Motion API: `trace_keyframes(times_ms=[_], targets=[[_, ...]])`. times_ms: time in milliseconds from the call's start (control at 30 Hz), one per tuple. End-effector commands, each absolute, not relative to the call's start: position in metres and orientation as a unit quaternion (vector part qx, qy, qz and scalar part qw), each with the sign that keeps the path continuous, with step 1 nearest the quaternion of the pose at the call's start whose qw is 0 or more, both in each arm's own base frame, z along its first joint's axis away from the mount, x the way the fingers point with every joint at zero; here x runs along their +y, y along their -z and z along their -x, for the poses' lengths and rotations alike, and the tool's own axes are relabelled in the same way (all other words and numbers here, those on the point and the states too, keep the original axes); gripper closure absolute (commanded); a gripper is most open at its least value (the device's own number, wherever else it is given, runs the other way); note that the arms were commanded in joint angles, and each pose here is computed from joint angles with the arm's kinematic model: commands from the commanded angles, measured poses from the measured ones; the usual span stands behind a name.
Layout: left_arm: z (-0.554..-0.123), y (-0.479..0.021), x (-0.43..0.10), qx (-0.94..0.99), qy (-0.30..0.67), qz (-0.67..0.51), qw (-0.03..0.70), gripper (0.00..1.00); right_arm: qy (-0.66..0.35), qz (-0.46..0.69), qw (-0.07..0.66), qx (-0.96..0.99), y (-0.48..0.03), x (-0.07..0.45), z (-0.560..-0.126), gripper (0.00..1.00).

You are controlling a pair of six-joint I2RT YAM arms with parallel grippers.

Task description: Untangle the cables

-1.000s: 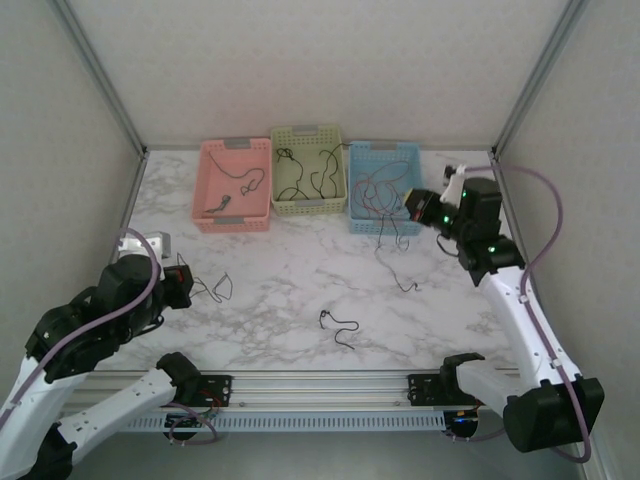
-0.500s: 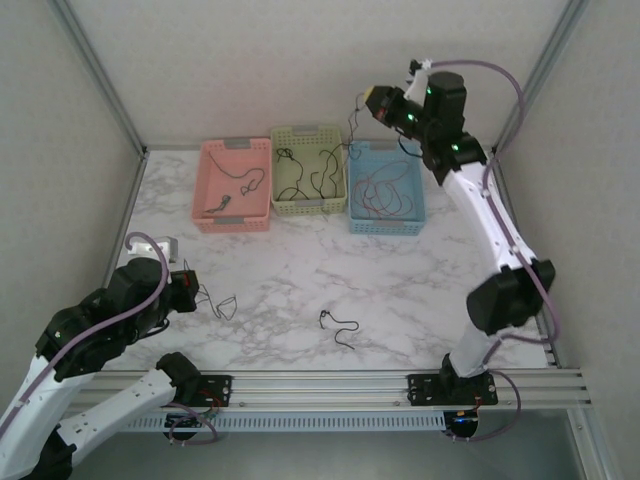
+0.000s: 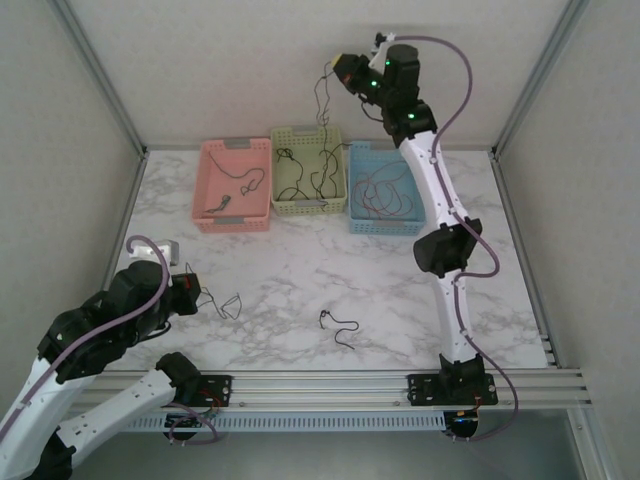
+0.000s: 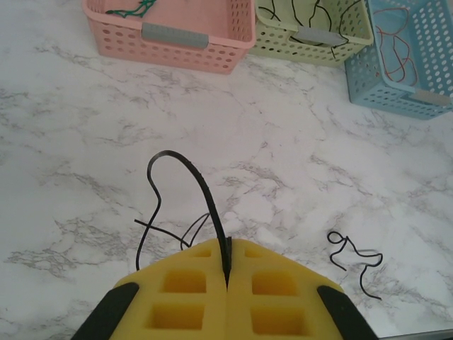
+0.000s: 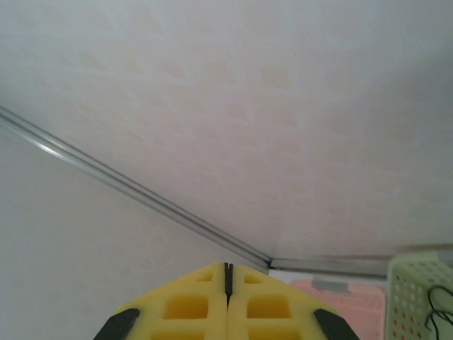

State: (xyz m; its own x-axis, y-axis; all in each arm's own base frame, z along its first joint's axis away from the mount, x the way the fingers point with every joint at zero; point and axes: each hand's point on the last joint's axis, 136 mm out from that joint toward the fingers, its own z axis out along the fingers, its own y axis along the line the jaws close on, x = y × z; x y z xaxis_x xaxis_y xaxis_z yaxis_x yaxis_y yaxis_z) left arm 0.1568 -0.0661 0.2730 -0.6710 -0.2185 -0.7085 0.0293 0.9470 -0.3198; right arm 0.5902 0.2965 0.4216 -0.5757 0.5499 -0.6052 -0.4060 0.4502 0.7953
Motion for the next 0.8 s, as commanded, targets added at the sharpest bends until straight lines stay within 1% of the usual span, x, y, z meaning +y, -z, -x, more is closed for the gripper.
trace_keyframes(times_ms=[0, 100, 200, 367, 433, 667, 767], targets=[[-0.155, -0.269, -0.068, 0.902, 0.163, 0.058, 0.396, 1.00, -0.529, -0.064, 0.431, 0.728, -0.394, 0.309, -0.598, 1.00], [-0.155, -0.268, -0.068, 0.902, 0.163, 0.057, 0.395, 1.00, -0.543, -0.061, 0.426, 0.721, -0.394, 0.317, -0.598, 1.00], [-0.155, -0.265, -0.067, 0.903, 0.161, 0.058, 0.394, 1.00, -0.570, -0.041, 0.434, 0.697, -0.426, 0.325, -0.582, 1.00], [-0.154, -0.263, -0.067, 0.903, 0.162, 0.057, 0.393, 1.00, -0.603, 0.001, 0.460, 0.652, -0.502, 0.326, -0.535, 1.00], [-0.155, -0.263, -0.068, 0.903, 0.162, 0.056, 0.393, 1.00, -0.610, 0.012, 0.469, 0.639, -0.524, 0.322, -0.518, 1.00], [-0.155, -0.262, -0.070, 0.905, 0.163, 0.052, 0.390, 1.00, -0.638, 0.050, 0.503, 0.582, -0.595, 0.310, -0.465, 1.00], [-0.155, -0.261, -0.070, 0.905, 0.163, 0.052, 0.390, 1.00, -0.645, 0.057, 0.522, 0.555, -0.620, 0.301, -0.449, 1.00]])
